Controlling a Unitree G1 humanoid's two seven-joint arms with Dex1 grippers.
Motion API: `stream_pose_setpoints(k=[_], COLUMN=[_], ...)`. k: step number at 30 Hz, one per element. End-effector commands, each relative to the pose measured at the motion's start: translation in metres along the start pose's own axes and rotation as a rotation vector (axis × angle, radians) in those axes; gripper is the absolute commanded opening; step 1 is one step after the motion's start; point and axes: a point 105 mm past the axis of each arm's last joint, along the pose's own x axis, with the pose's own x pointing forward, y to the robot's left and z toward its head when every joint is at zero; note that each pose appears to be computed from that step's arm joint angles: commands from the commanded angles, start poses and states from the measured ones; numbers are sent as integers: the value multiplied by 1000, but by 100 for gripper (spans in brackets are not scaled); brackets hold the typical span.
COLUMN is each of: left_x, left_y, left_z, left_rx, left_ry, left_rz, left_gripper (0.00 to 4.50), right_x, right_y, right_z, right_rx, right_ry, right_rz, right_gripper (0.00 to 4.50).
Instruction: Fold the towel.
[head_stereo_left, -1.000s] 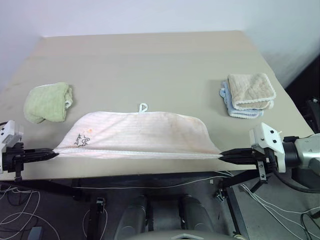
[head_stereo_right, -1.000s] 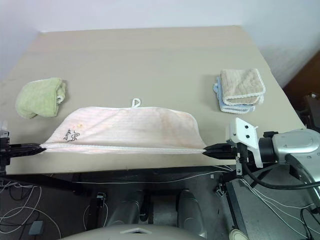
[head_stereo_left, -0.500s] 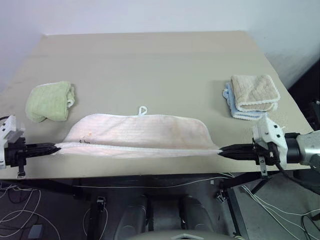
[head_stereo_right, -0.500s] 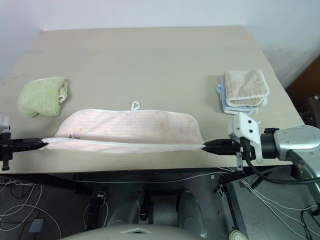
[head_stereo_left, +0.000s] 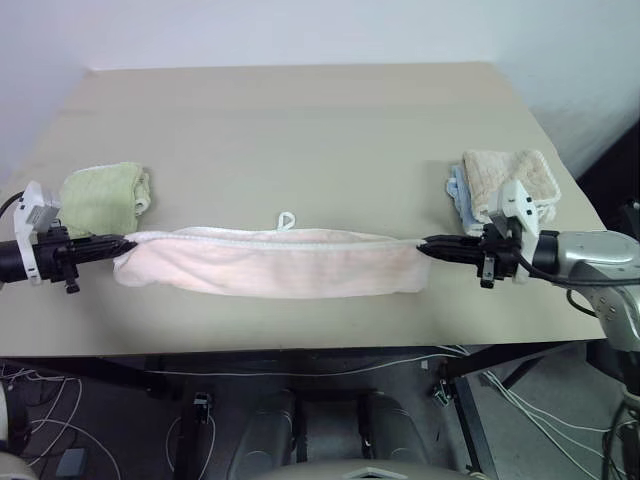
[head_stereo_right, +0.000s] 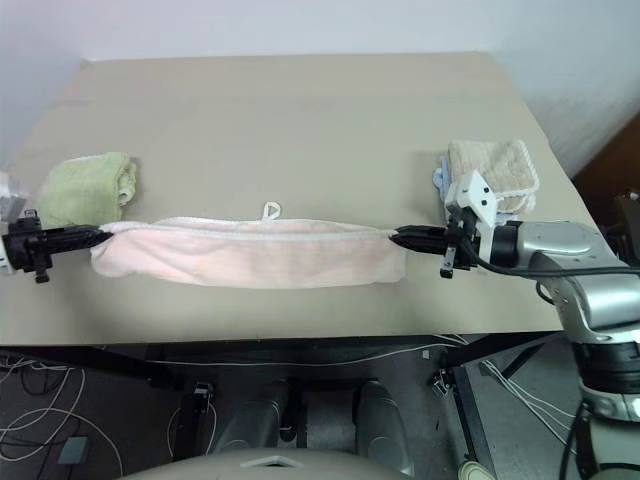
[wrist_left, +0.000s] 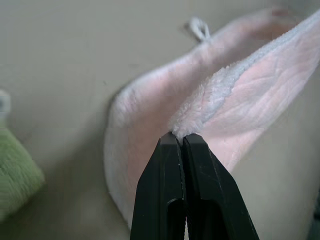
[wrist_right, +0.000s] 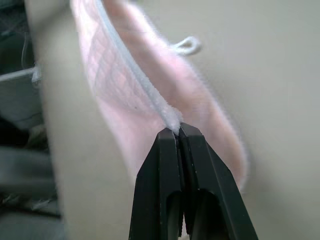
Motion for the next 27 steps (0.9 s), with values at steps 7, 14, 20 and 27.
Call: stream_pose_setpoints(k=[7,14,20,27], left_x=[13,23,23,15], left_y=[12,11,12,19], left_z=[-2,-12,-15,-12], left_rx=[-6,-35,-93,-95], left_ry=[27,40,34,8], left_rz=[36,23,28,93], left_gripper=[1,1,45,265], right_x=[15,28,38,42], right_y=[-21,-28,-40,-38], right_z=[-4,-10,-12,2], right_rx=[-37,-24,5,15], right_ry=[-7,-15,-13,-81], right_rz=[-48,-56,-115,-90], right_gripper=[0,0,0,165])
